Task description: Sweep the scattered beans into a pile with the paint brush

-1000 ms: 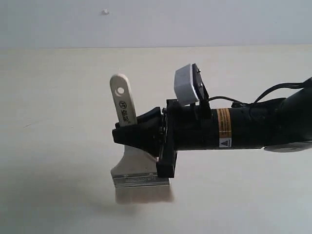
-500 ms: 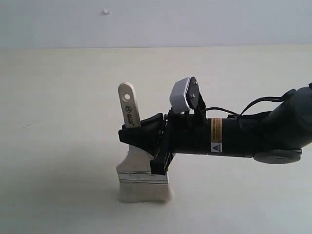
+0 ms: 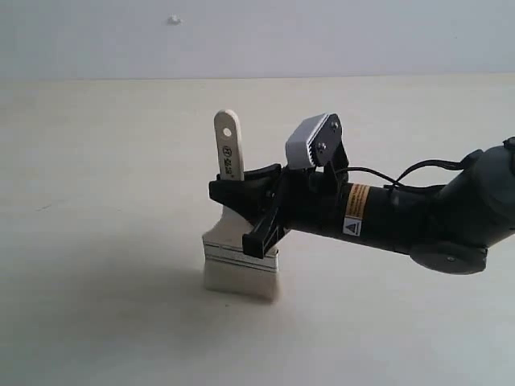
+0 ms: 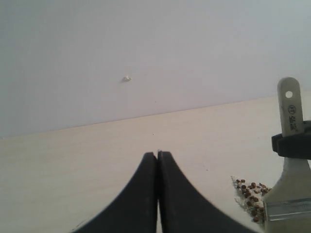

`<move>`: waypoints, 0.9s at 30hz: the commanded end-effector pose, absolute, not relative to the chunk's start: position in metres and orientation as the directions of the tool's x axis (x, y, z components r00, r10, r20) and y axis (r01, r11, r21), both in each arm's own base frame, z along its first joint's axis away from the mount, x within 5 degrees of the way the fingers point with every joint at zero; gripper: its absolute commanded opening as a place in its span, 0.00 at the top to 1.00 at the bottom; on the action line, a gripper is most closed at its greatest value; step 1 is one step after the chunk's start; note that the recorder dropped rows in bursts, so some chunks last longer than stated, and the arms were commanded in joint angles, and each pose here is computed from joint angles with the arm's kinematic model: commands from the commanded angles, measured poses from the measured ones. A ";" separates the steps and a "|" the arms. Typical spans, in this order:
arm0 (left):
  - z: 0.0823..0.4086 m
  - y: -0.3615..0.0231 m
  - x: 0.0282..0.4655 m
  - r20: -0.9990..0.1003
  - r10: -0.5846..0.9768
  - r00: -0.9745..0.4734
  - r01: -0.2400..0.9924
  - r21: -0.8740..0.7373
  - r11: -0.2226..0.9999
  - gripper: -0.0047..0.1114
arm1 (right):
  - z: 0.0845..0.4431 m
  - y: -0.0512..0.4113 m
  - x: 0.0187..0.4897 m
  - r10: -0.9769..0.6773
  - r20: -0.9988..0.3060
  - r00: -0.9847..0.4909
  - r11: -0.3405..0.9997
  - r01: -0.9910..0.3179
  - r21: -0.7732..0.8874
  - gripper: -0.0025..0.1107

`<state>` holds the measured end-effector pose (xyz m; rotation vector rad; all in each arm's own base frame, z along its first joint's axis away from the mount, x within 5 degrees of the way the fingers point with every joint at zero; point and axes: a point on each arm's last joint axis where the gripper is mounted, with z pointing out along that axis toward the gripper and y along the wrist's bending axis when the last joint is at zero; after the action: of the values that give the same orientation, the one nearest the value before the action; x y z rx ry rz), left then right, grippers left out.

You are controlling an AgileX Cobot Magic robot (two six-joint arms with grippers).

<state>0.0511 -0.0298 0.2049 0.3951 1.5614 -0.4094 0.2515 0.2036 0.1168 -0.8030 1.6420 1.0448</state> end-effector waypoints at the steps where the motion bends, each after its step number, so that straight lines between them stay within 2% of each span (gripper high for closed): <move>1: 0.204 -0.030 0.051 -1.000 0.005 -0.024 0.494 -0.008 0.869 0.96 | 0.125 0.208 0.267 -0.003 -0.970 -0.244 0.432 -0.875 0.219 0.98; 9: 0.204 -0.030 0.051 -1.000 0.005 -0.024 0.494 -0.008 0.869 0.96 | 0.134 0.214 0.277 0.022 -0.969 -0.248 0.429 -0.873 0.233 0.98; 15: 0.204 -0.030 0.051 -1.000 0.005 -0.024 0.494 -0.008 0.869 0.96 | 0.148 0.219 0.260 0.005 -0.961 -0.276 0.251 -0.930 0.269 0.98; 18: 0.204 -0.030 0.051 -1.000 0.005 -0.024 0.494 -0.008 0.869 0.96 | 0.149 0.220 0.255 -0.016 -0.948 -0.318 0.205 -0.929 0.309 0.98; 23: 0.204 -0.030 0.051 -1.000 0.005 -0.024 0.494 -0.008 0.869 0.96 | 0.141 0.220 0.252 -0.075 -0.938 -0.340 0.191 -0.928 0.321 0.98; 27: 0.204 -0.030 0.051 -1.000 0.005 -0.024 0.494 -0.008 0.869 0.96 | 0.130 0.218 0.255 -0.147 -0.924 -0.353 0.254 -0.916 0.310 0.98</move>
<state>0.0511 -0.0298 0.2049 0.3951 1.5614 -0.4094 0.2515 0.2198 0.1356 -0.9801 1.6552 1.2259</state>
